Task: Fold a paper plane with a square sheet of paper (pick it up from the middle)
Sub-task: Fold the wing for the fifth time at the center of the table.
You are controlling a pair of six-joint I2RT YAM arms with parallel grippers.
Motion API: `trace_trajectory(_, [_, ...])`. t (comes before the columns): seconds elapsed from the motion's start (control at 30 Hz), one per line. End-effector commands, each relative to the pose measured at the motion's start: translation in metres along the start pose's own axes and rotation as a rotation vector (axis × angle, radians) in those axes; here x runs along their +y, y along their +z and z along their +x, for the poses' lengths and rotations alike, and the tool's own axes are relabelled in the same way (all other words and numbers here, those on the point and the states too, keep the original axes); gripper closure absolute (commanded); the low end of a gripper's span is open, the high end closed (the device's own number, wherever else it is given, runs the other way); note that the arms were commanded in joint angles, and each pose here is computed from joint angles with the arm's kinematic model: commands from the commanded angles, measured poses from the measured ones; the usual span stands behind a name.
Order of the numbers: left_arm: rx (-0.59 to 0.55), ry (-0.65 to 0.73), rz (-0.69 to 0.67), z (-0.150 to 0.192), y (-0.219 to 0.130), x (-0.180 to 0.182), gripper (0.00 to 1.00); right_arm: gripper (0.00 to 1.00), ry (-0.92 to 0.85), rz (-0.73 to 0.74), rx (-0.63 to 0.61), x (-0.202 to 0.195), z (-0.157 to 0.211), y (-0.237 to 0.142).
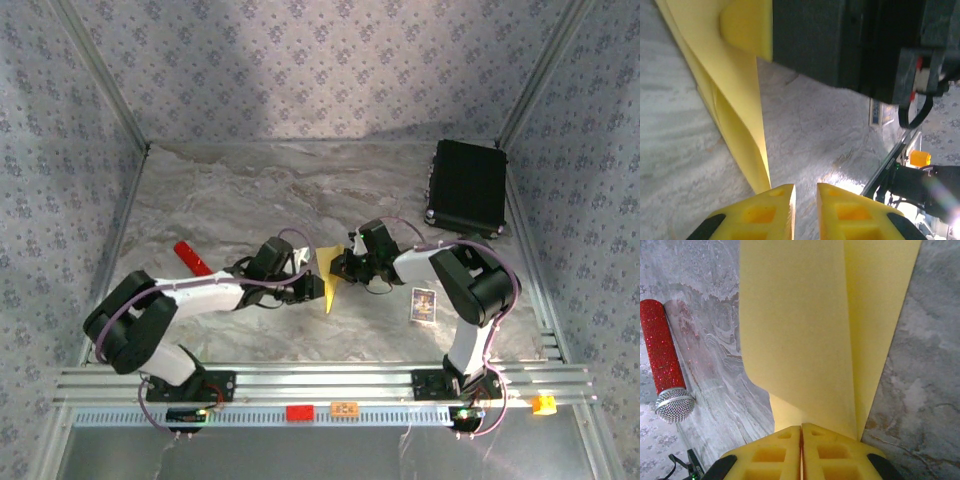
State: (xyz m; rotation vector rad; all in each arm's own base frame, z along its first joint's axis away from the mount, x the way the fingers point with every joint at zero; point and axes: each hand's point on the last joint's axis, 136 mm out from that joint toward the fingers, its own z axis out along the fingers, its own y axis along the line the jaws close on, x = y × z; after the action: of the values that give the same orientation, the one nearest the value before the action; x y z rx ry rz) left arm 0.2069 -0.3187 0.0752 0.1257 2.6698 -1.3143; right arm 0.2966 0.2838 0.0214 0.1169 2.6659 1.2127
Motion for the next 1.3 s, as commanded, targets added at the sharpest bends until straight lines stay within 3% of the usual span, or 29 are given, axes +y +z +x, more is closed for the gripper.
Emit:
trace_trajectory(0.0, [0.008, 0.026, 0.072, -0.017, 0.010, -0.021, 0.85, 0.88, 0.079, 0.180, 0.025, -0.049, 0.018, -0.002])
trace_trajectory(0.37, [0.044, 0.008, 0.077, -0.028, 0.040, -0.014, 0.87, 0.88, 0.083, 0.177, 0.024, -0.050, 0.017, -0.002])
trace_trajectory(0.83, [0.143, -0.061, 0.028, 0.009, 0.059, 0.026, 0.92, 0.88, 0.096, 0.190, 0.023, -0.056, 0.018, -0.003])
trace_trajectory(1.27, [0.205, -0.043, -0.086, 0.038, 0.048, 0.046, 0.94, 0.88, 0.109, 0.207, 0.018, -0.060, 0.018, -0.006])
